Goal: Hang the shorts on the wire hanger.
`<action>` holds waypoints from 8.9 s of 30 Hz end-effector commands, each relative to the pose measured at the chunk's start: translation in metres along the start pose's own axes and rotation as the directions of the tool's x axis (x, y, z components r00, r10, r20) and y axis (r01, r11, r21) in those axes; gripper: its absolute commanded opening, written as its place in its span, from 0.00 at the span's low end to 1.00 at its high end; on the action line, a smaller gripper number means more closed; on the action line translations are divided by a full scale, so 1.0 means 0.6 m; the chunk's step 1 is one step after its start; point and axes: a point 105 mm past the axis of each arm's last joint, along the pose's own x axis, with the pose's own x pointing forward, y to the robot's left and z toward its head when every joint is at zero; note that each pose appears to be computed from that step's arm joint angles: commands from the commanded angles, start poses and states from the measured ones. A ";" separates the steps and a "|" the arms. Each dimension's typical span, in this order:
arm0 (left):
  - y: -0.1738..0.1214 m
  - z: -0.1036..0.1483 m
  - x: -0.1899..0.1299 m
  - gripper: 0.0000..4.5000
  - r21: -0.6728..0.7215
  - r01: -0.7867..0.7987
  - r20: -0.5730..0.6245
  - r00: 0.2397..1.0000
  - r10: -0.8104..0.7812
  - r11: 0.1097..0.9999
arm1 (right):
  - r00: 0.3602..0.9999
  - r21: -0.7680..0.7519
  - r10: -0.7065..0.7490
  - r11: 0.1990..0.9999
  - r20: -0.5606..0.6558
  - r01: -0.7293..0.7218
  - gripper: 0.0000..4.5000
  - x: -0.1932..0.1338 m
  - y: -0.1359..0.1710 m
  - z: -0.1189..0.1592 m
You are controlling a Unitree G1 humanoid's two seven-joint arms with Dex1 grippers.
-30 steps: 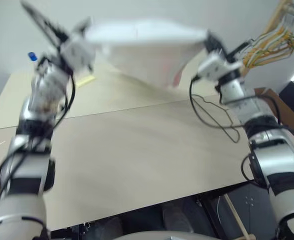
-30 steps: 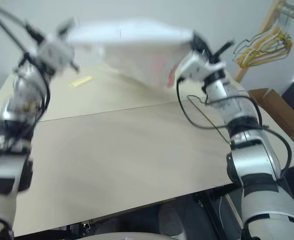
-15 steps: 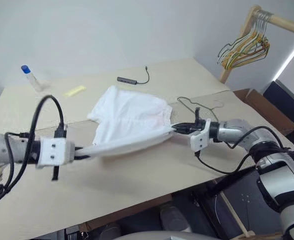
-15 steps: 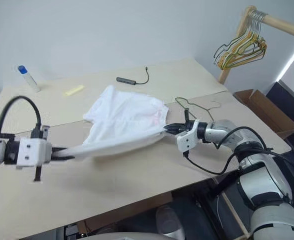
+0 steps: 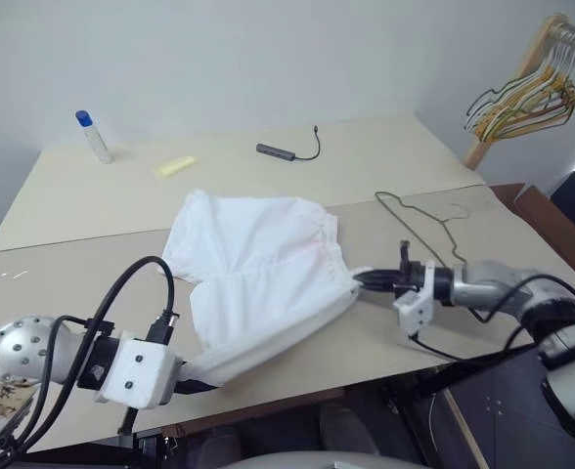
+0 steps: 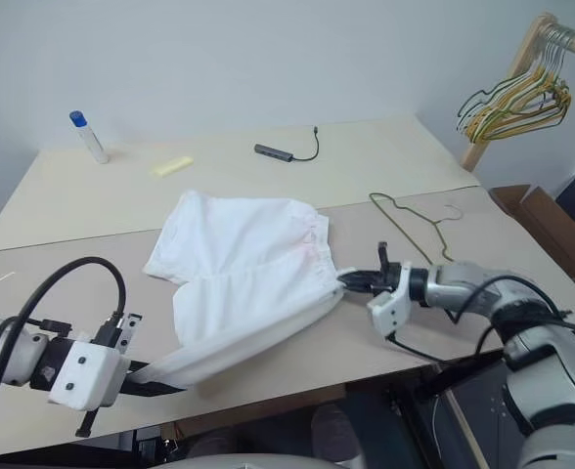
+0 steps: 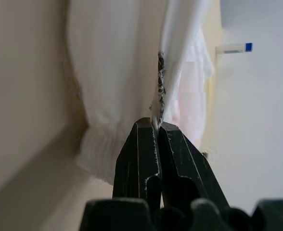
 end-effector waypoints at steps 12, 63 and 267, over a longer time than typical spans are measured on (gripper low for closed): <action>0.018 0.012 -0.046 0.47 0.000 -0.041 0.055 0.998 0.040 0.999 | 0.996 0.370 0.038 0.929 -0.079 -0.006 0.89 -0.079 0.003 0.044; 0.193 0.117 -0.053 0.47 -0.278 -0.343 0.472 0.765 0.438 0.897 | 0.476 0.355 0.500 -0.322 -0.723 0.878 0.22 -0.195 0.090 -0.232; 0.327 0.057 -0.101 0.99 0.119 -0.463 0.274 0.866 0.419 0.878 | 0.930 0.649 0.167 0.755 -0.329 0.094 0.00 -0.028 -0.207 0.009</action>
